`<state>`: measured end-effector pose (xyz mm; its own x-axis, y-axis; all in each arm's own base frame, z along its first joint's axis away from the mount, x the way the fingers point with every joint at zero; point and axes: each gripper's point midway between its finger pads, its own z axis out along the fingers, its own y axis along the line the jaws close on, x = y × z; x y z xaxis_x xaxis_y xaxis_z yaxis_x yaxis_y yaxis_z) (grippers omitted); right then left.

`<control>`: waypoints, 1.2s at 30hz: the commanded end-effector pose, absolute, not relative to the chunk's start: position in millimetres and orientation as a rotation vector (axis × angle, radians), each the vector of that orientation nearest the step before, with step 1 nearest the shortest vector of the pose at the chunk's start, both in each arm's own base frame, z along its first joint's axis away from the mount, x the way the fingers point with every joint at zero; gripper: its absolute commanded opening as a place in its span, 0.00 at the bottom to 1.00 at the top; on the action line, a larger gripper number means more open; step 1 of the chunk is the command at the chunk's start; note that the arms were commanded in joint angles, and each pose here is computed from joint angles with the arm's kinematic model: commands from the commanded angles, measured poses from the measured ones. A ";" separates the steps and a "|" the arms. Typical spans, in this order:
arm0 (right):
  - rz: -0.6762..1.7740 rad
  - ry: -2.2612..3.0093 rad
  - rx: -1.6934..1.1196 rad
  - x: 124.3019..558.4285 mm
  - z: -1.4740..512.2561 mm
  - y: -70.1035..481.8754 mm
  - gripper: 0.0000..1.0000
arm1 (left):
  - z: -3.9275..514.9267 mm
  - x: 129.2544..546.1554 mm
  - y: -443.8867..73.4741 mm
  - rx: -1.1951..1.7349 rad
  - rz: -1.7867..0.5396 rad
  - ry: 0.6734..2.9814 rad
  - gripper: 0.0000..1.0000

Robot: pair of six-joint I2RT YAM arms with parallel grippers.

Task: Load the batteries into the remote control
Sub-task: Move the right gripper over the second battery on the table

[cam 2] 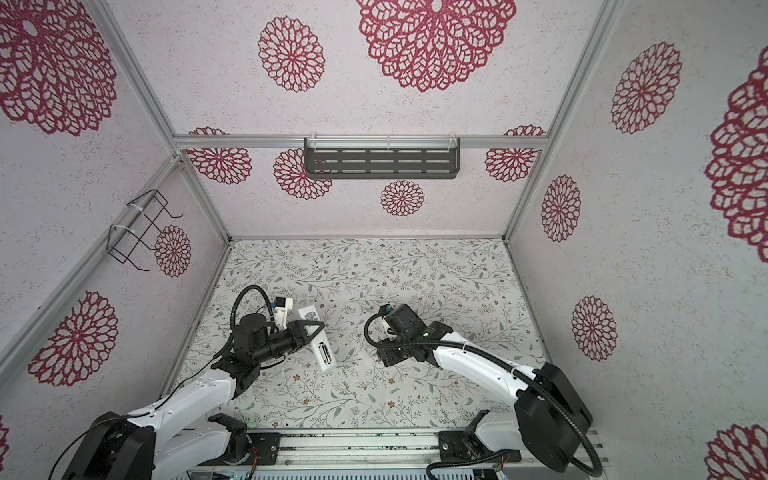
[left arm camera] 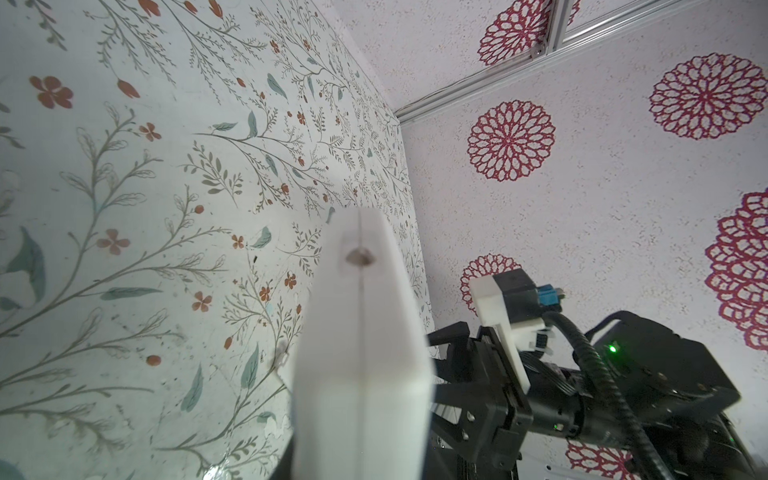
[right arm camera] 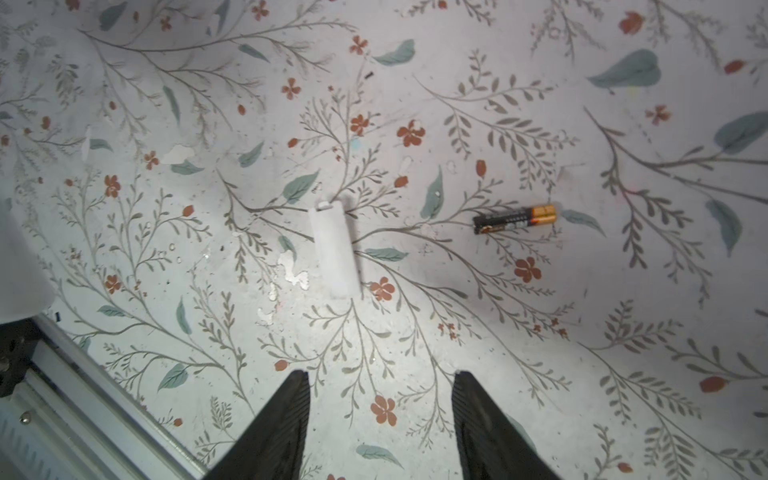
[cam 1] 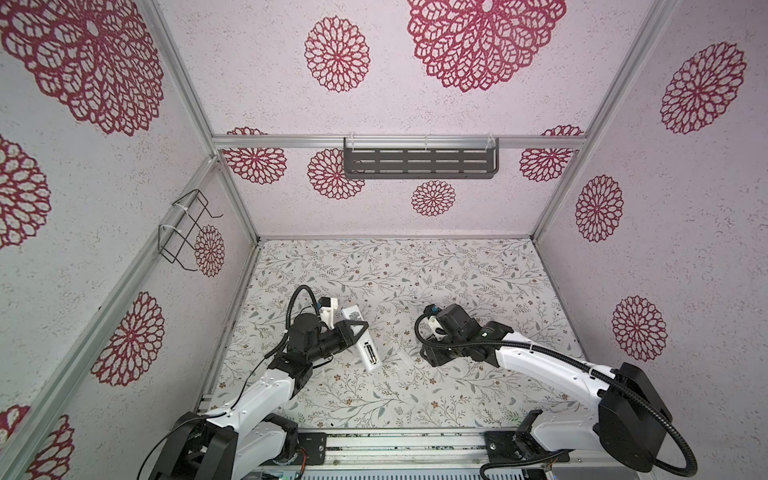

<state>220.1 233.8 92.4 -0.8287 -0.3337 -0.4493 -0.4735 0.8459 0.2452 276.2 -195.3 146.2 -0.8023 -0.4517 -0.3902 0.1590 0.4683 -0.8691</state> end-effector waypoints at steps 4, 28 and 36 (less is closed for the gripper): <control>0.602 2.624 -0.403 241.5 86.5 224.4 0.58 | 156.3 277.4 -197.8 -0.202 -1.389 2.062 0.00; 0.435 2.689 -0.414 293.4 45.5 218.7 0.62 | 156.6 270.8 -197.5 -0.179 -1.400 2.051 0.00; 0.399 2.705 -0.436 297.6 39.2 218.6 0.57 | 157.8 272.3 -197.7 -0.177 -1.398 2.045 0.00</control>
<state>294.0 220.7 36.3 -0.8906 -0.2221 -0.3968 -0.3365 0.9088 0.2466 268.4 -196.9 146.3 -0.8012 -0.4446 -0.4004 0.1958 0.4374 -0.8777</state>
